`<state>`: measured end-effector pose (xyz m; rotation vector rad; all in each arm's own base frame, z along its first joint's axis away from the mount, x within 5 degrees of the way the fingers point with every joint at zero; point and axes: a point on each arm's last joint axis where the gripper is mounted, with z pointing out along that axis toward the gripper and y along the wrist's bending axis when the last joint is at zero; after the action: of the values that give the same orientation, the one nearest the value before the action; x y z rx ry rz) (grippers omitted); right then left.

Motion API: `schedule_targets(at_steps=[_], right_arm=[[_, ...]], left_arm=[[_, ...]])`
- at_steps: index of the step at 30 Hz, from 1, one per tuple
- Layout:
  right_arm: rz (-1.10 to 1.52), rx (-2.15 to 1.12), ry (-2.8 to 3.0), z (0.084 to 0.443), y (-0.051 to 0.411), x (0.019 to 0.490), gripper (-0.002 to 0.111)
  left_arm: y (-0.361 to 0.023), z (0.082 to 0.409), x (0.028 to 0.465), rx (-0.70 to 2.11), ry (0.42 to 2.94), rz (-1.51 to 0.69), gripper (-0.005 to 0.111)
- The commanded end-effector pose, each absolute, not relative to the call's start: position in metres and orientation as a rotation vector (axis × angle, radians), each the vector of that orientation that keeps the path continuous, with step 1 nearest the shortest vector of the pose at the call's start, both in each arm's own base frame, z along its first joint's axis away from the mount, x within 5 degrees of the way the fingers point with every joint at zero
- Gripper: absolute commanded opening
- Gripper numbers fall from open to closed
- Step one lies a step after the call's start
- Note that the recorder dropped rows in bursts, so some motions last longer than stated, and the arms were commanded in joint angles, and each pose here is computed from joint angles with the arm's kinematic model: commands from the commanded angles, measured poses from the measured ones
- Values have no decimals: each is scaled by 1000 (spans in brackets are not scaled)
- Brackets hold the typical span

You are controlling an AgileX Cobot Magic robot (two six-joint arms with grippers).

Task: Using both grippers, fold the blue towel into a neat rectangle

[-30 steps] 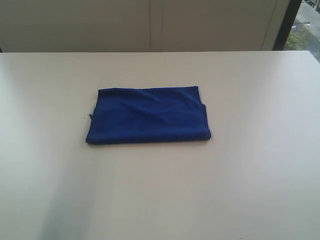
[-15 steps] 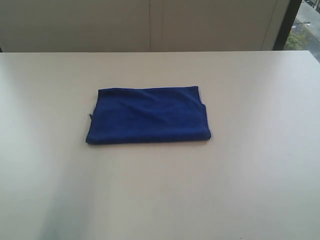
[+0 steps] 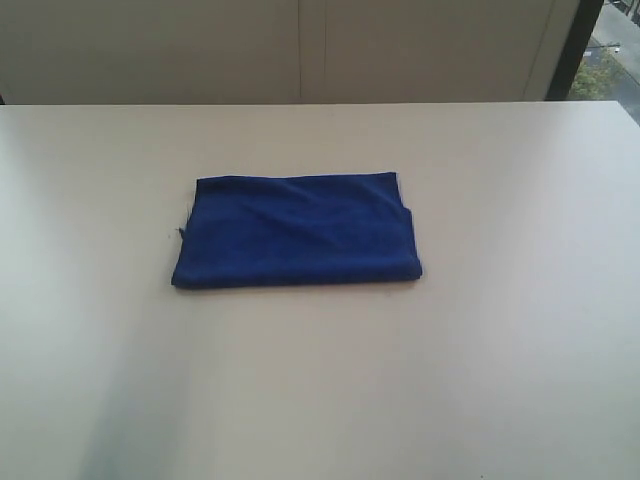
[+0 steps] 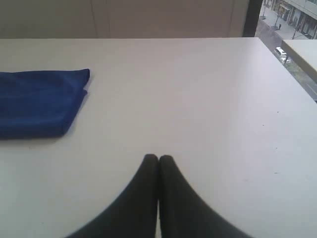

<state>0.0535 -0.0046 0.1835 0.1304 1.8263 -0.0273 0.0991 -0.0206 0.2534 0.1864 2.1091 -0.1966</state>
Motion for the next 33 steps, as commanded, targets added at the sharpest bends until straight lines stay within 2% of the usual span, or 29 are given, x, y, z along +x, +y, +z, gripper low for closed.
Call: schedule_targets(at_steps=[1,21,33], right_arm=[[-31,139,1818,183,-5,53,0],[-31,139,1816,183,-5,53,0],[-31,139,1816,183,-5,53,0]], left_arm=[[-21,253,98,181,2108,-208,0],[-21,254,97,181,2097,-207,0],[-20,260,47,298,1957,-141,0]])
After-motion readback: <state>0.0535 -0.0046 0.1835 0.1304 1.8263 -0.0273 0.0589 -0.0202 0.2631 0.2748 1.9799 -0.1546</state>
